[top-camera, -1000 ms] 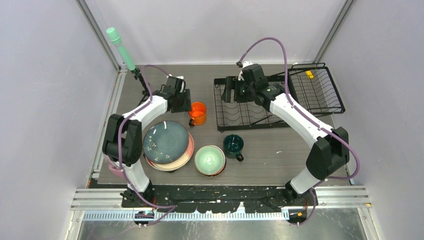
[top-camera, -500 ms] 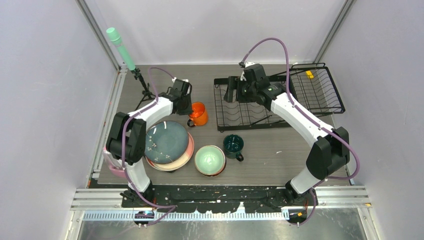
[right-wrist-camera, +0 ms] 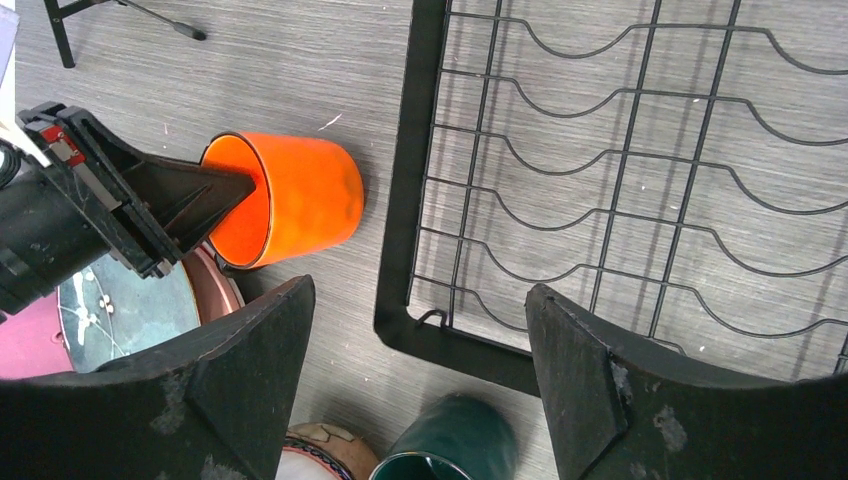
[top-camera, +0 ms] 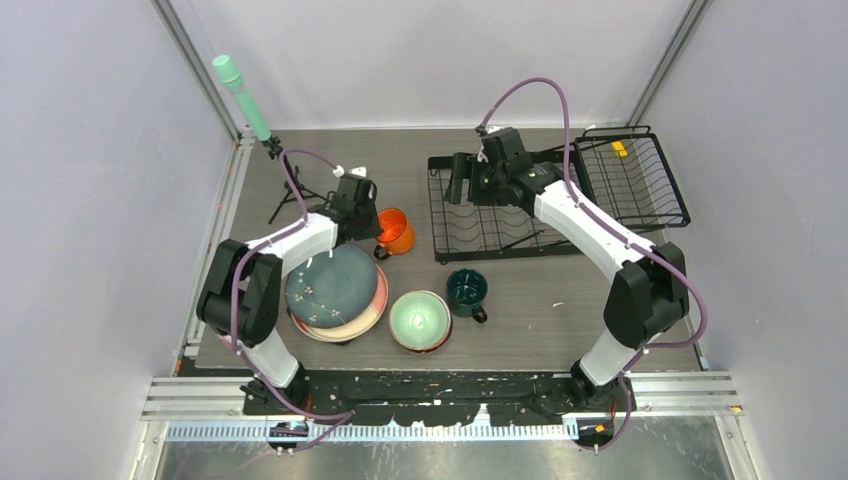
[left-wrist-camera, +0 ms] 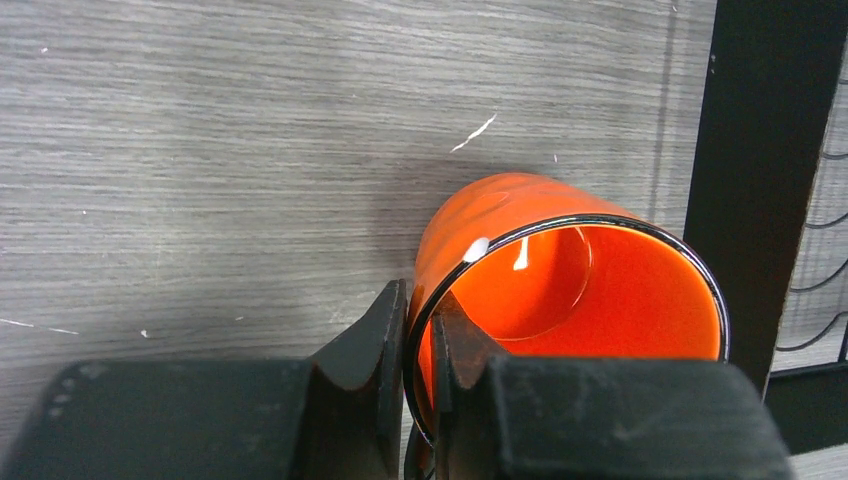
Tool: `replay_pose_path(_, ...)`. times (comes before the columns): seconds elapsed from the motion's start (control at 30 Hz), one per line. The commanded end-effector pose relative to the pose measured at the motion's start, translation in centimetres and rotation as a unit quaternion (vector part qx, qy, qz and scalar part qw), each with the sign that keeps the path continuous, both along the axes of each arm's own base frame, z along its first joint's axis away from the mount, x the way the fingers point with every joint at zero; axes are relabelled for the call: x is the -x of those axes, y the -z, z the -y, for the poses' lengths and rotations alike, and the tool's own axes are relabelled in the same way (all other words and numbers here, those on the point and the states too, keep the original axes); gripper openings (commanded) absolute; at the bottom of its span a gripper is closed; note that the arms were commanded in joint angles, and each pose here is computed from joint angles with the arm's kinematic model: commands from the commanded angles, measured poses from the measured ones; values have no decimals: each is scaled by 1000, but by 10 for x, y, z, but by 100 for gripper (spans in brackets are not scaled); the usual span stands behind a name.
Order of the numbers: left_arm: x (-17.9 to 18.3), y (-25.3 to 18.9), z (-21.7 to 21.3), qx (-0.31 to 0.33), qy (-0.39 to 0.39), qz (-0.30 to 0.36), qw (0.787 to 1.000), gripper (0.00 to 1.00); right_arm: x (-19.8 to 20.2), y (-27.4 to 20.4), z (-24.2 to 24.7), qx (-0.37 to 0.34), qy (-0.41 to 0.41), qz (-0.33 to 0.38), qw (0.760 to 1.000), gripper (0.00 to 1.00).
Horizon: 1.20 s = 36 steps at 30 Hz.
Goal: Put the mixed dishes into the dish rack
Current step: Pick up the cup at the center of the board.
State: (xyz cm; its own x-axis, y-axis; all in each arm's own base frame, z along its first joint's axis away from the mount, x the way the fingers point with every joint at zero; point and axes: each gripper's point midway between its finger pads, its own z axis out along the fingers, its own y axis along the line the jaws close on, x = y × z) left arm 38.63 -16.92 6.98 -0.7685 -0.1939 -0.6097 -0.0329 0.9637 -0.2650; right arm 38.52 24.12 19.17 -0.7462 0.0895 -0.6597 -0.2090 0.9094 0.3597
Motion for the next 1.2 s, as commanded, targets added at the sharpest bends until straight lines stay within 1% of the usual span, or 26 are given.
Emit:
replay_pose_path(0.0,-16,-50,14,68,-12,85,994,0,-12,-28,-6,-48,17,24,998,85)
replay_pose_path(0.07,-15,-59,15,86,-17,102,991,0,-12,-31,-8,-78,27,30,996,87)
replay_pose_path(0.17,-12,-70,15,106,-19,117,987,0,-14,-33,-10,-144,32,37,988,89)
replay_pose_path(0.33,-13,-98,23,160,-3,144,977,0,-18,-48,-4,-257,21,37,966,89)
replay_pose_path(0.4,-11,-109,31,194,13,151,969,0,-20,-48,-2,-301,23,20,953,89)
replay_pose_path(0.47,-8,-120,36,225,26,165,960,0,-22,-51,-4,-334,6,18,942,89)
replay_pose_path(0.6,-4,-145,45,290,58,182,938,0,-19,-59,-12,-371,-32,11,928,89)
replay_pose_path(0.67,1,-167,49,338,78,187,919,0,-16,-65,-14,-381,-45,19,923,89)
replay_pose_path(0.8,21,-228,65,410,150,237,868,0,-6,-82,-14,-388,-74,54,917,90)
replay_pose_path(0.87,29,-245,70,431,176,245,850,0,-1,-90,-13,-384,-90,71,916,90)
replay_pose_path(0.97,34,-253,74,455,194,248,833,0,9,-104,-14,-382,-118,93,912,90)
replay_pose_path(1.0,38,-259,78,466,213,255,820,0,12,-109,-14,-383,-126,102,909,90)
replay_pose_path(1.07,50,-274,84,493,261,267,786,0,23,-118,-17,-389,-159,112,900,90)
replay_pose_path(1.1,53,-282,84,507,271,277,770,0,27,-125,-18,-396,-170,124,894,90)
replay_pose_path(1.17,55,-292,83,539,272,286,744,0,38,-139,-19,-410,-196,143,879,90)
